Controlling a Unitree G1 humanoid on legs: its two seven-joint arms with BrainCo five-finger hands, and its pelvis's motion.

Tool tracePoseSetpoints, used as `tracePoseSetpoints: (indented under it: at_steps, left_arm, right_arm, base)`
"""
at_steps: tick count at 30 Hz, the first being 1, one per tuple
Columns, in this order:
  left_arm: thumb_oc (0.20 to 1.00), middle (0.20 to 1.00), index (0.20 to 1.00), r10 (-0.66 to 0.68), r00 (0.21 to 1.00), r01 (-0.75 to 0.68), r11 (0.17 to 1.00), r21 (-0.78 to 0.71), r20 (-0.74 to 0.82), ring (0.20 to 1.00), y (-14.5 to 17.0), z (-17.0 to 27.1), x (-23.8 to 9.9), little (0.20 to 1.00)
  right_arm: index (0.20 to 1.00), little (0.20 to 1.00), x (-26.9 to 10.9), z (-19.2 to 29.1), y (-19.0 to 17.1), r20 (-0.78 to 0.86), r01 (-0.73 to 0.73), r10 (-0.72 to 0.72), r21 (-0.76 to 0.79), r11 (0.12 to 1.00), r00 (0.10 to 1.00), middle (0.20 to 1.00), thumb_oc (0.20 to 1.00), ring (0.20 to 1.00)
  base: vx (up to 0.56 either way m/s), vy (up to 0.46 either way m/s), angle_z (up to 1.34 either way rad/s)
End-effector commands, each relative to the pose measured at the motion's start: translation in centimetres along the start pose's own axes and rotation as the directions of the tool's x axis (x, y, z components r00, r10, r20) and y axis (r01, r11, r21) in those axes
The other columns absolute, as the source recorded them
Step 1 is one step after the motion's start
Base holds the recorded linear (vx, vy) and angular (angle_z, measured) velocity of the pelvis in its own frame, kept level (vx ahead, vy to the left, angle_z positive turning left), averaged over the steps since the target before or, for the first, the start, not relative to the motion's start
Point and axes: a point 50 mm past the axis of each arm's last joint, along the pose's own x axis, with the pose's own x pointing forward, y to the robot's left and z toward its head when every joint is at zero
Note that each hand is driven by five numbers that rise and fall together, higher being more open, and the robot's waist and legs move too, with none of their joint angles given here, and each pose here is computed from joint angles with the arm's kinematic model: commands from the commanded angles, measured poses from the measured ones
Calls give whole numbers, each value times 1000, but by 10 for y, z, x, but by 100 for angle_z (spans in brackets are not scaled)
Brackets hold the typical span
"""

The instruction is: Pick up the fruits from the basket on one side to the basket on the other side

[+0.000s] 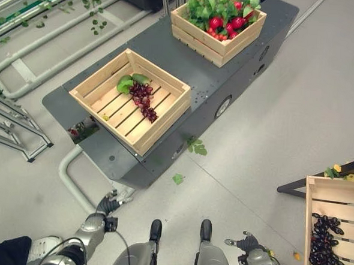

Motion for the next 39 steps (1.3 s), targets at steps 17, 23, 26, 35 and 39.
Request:
tracePoseSetpoints:
  at_steps: [17,23,26,35,39]
  left_arm:
    - [1000,1000,1000,38,913,61,972,-228,406,1000,27,99,-11,1000]
    - [1000,1000,1000,47,874,79,968,-238,483,1000,39,117,-21,1000]
    - [1000,1000,1000,56,849,70,974,-217,526,1000,45,133,-22,1000]
    - [1000,1000,1000,128,741,10,979,-201,659,1000,52,185,-25,1000]
    - [1000,1000,1000,177,709,-13,971,-239,683,1000,52,197,-26,1000]
  right_arm:
    - [1000,1000,2,26,-7,92,2,-2,-6,1000,996,1000,1000,1000]
    - [1000,1000,1,33,-9,124,-6,7,-7,1000,992,1000,1000,1000]
    - [1000,1000,1,37,-8,142,-16,18,-16,1000,990,1000,1000,1000]
    - [1000,1000,-1,54,-5,210,-22,28,-29,999,977,1000,1000,1000]
    - [1000,1000,-1,60,-4,232,-17,23,-28,999,972,1000,1000,1000]
  base:
    - [0,0,0]
    - [0,0,0]
    - [0,0,0]
    - [-7,0,0]
    - [-22,-3,-4]
